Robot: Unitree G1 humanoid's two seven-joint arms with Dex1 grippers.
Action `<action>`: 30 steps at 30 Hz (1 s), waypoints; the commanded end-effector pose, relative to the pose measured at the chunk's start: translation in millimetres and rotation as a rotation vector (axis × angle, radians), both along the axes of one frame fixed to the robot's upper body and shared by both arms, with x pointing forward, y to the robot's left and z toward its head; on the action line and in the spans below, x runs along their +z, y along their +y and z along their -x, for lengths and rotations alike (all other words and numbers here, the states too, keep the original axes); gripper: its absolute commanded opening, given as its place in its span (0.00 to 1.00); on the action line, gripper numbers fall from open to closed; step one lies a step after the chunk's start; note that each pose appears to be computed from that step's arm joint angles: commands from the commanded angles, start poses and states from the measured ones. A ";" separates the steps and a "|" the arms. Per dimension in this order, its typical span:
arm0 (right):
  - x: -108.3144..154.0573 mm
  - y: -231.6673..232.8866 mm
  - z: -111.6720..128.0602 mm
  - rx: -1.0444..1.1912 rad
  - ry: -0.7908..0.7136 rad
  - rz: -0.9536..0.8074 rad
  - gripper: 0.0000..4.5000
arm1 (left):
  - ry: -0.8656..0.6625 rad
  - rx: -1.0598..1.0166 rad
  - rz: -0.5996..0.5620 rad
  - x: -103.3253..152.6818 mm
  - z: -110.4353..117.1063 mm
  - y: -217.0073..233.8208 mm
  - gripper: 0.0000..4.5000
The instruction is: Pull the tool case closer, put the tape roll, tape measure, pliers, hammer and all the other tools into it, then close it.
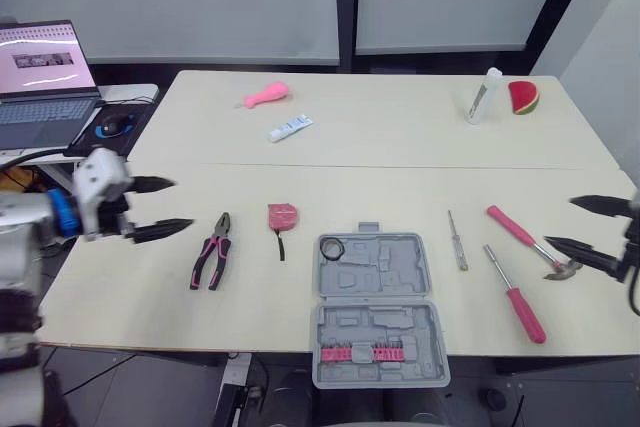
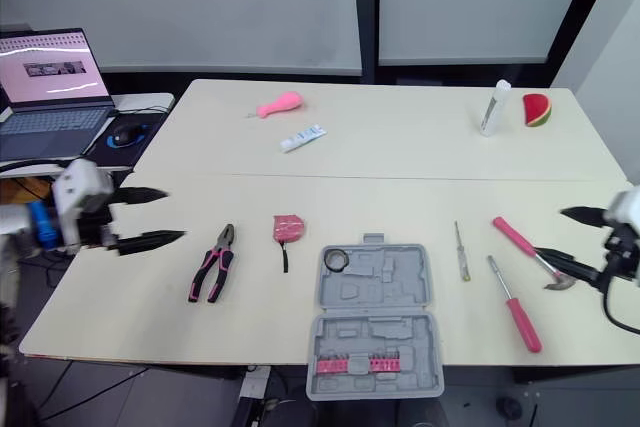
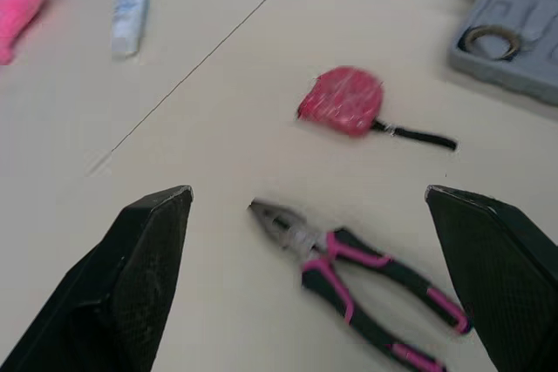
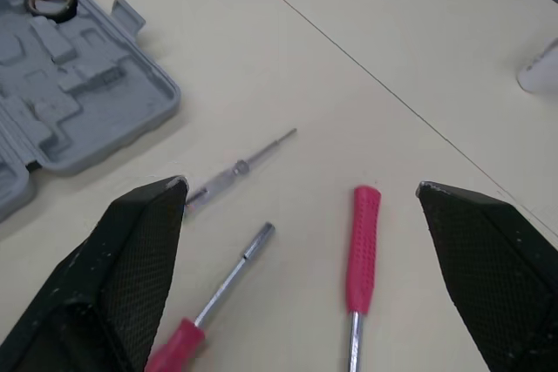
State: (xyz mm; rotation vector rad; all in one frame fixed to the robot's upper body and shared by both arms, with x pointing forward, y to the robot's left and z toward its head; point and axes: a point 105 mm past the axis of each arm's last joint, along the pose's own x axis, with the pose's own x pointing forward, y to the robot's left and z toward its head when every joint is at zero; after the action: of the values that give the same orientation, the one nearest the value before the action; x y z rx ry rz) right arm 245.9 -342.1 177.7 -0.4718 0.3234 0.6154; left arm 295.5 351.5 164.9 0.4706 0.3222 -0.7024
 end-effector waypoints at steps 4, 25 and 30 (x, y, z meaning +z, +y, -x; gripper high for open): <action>-1.1 -64.7 11.1 -0.184 -0.033 0.026 1.00 | -0.006 0.231 0.022 -17.8 24.2 51.3 0.99; -15.8 -81.0 11.2 -0.264 -0.057 0.041 1.00 | -0.024 0.265 0.048 -25.8 16.2 46.1 0.99; -12.8 -62.6 4.4 -0.208 -0.073 0.041 1.00 | -0.018 0.238 0.061 -25.7 13.1 37.3 0.99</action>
State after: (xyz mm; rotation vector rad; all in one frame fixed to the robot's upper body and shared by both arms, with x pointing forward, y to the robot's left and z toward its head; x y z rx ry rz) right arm 237.0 -412.6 150.0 -0.4726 0.3732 0.3755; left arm 279.2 393.0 128.6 0.3604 0.3662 -0.4610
